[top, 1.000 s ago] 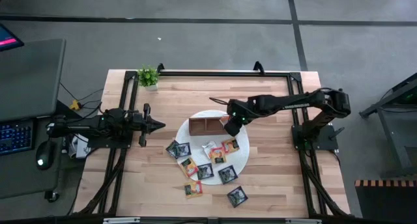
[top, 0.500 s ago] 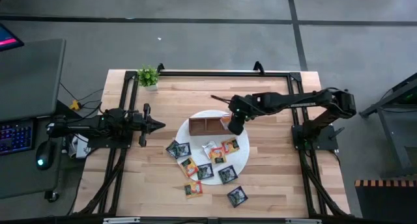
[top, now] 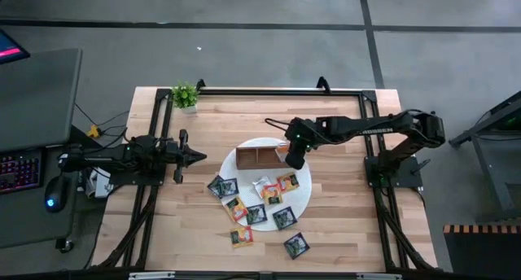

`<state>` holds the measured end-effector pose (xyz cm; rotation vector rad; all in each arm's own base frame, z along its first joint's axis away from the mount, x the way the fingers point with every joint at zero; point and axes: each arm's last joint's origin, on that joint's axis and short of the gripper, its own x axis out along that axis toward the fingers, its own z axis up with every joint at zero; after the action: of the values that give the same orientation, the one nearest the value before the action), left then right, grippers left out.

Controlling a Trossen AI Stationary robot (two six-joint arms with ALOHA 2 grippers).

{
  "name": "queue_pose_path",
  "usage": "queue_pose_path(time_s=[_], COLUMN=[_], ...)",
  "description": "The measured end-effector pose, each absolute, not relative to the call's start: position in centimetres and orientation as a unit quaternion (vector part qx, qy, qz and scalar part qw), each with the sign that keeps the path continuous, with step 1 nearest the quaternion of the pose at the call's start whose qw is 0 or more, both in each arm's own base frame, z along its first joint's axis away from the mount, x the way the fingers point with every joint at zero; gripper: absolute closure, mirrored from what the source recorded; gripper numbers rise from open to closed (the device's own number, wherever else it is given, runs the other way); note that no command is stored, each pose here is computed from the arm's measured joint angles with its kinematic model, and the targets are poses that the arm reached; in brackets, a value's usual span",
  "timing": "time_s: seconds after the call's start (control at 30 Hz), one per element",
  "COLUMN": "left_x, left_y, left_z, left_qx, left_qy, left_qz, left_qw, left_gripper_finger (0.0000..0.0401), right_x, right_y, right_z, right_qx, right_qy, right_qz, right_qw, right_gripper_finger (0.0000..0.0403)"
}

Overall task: Pick & Place Tea
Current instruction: Put the white tea bag into the right section of the wooden organizer

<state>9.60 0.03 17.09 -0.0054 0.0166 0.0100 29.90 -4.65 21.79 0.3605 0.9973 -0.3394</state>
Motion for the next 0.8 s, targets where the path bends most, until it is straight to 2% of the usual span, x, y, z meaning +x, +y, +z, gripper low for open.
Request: queue_pose_path(time_s=[0.53, 0.67, 0.8], left_x=[9.6, 9.6, 9.6], left_y=[0.02, 0.03, 0.02], left_z=[17.09, 17.09, 17.09], left_qx=[-0.003, -0.003, -0.003], left_qy=[0.008, 0.008, 0.008], left_qz=[0.005, 0.005, 0.005], left_qw=[1.0, 1.0, 1.0], left_gripper_finger=[0.04, 0.04, 0.04], right_x=[29.79, 29.8, 29.78], right_y=[-4.77, -4.98, -5.15], right_z=[20.66, 20.7, 20.7], right_qx=[0.155, 0.151, 0.156], right_qy=[0.455, 0.452, 0.452], right_qz=[-0.178, -0.183, -0.177], right_qw=[0.859, 0.86, 0.86], right_gripper_finger=[0.0289, 0.0315, 0.0359])
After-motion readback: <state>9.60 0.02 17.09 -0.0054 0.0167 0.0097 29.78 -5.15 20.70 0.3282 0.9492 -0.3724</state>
